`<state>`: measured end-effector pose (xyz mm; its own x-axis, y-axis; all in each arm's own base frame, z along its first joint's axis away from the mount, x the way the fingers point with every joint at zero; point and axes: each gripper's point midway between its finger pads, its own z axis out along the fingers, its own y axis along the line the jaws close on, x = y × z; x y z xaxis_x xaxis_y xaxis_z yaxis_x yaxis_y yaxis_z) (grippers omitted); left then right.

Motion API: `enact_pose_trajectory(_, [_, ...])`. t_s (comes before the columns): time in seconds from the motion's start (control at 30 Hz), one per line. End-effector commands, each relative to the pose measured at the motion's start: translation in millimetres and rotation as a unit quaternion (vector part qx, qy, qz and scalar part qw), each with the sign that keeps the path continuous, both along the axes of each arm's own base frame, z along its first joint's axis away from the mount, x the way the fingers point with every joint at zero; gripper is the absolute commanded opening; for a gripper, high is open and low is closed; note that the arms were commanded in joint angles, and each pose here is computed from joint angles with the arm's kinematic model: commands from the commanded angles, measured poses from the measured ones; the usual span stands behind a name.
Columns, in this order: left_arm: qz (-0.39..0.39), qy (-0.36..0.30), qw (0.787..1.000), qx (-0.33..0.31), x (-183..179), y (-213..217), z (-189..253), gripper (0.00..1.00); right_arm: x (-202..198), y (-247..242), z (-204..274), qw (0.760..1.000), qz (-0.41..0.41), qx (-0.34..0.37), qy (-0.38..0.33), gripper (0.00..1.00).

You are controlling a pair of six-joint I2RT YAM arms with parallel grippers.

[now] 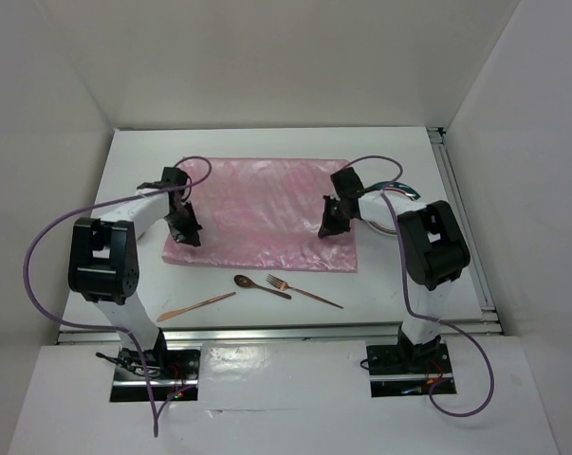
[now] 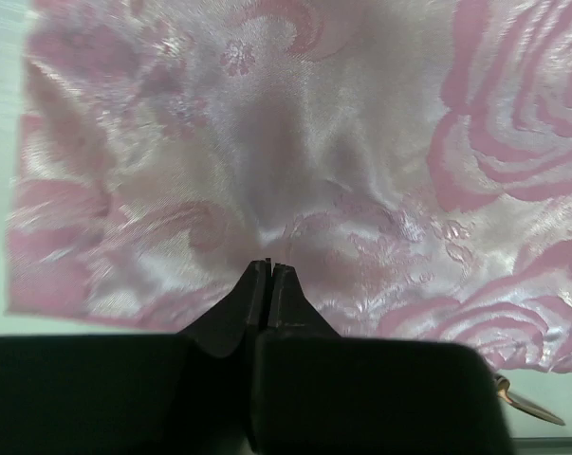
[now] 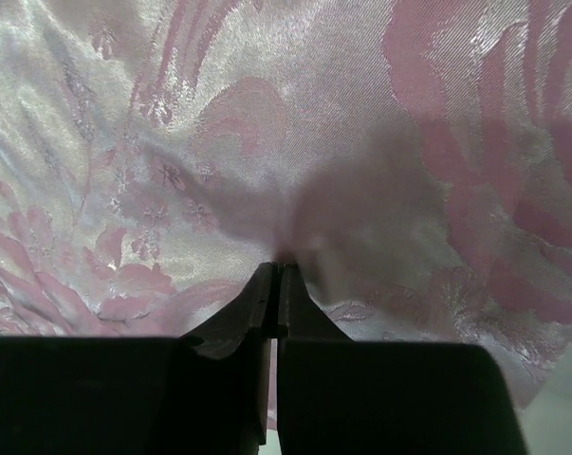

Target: Set the dinner table for one person

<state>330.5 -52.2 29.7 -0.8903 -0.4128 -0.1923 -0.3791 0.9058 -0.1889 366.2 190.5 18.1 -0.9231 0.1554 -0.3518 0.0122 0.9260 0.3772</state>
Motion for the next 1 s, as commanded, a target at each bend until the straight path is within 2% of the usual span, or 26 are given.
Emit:
enact_pose_trajectory(0.0, [0.014, -0.045, 0.998, 0.041, 11.7, 13.0, 52.7, 0.06, 19.0, 2.4, 45.7, 0.999, 0.009, -0.013, -0.051, 0.0])
enact_pose_trajectory(0.03, [0.02, -0.072, 0.995, 0.069, 25.1, 23.0, 73.0, 0.17, 22.3, 7.5, 53.1, 0.998, 0.018, -0.012, -0.06, 0.01])
enact_pose_trajectory(0.1, [0.035, -0.081, 0.991, 0.097, 29.1, 39.5, 93.6, 0.27, 35.1, 17.2, 84.7, 0.995, 0.028, -0.004, -0.091, 0.07])
enact_pose_trajectory(0.13, [0.044, -0.11, 0.987, 0.111, 40.3, 49.4, 118.0, 0.36, 37.3, 23.6, 98.0, 0.994, 0.037, -0.001, -0.105, 0.17])
enact_pose_trajectory(0.23, [0.078, -0.135, 0.981, 0.119, 48.1, 82.0, 151.3, 0.52, 47.5, 37.5, 129.0, 0.989, 0.048, 0.004, -0.137, 0.39])
enact_pose_trajectory(0.27, [0.089, -0.143, 0.978, 0.121, 51.2, 90.4, 158.2, 0.55, 45.9, 43.5, 134.5, 0.988, 0.058, 0.004, -0.141, 0.46])
enact_pose_trajectory(0.3, [0.106, -0.14, 0.976, 0.126, 48.4, 107.6, 161.3, 0.65, 46.7, 50.3, 135.6, 0.988, 0.064, 0.005, -0.143, 0.58])
enact_pose_trajectory(0.33, [0.116, -0.144, 0.975, 0.127, 49.0, 114.9, 164.5, 0.69, 50.3, 52.1, 145.5, 0.986, 0.064, 0.009, -0.152, 0.62])
enact_pose_trajectory(0.43, [0.164, -0.116, 0.968, 0.151, 48.1, 143.9, 156.5, 0.74, 50.2, 68.1, 150.4, 0.984, 0.085, 0.018, -0.155, 0.71])
enact_pose_trajectory(0.5, [0.189, -0.088, 0.964, 0.167, 46.0, 160.6, 147.5, 0.77, 53.5, 72.2, 144.4, 0.985, 0.089, 0.021, -0.148, 0.73])
enact_pose_trajectory(0.67, [0.205, -0.063, 0.964, 0.158, 43.5, 169.7, 132.4, 0.77, 48.2, 82.6, 143.9, 0.983, 0.11, 0.02, -0.148, 0.8])
enact_pose_trajectory(0.73, [0.206, -0.075, 0.963, 0.155, 50.4, 169.8, 127.4, 0.79, 46.9, 81.9, 138.2, 0.984, 0.111, 0.017, -0.139, 0.8])
enact_pose_trajectory(0.97, [0.198, -0.035, 0.966, 0.161, 63.7, 175.9, 86.5, 0.76, 38.5, 84.6, 139.5, 0.983, 0.118, 0.022, -0.137, 0.81])
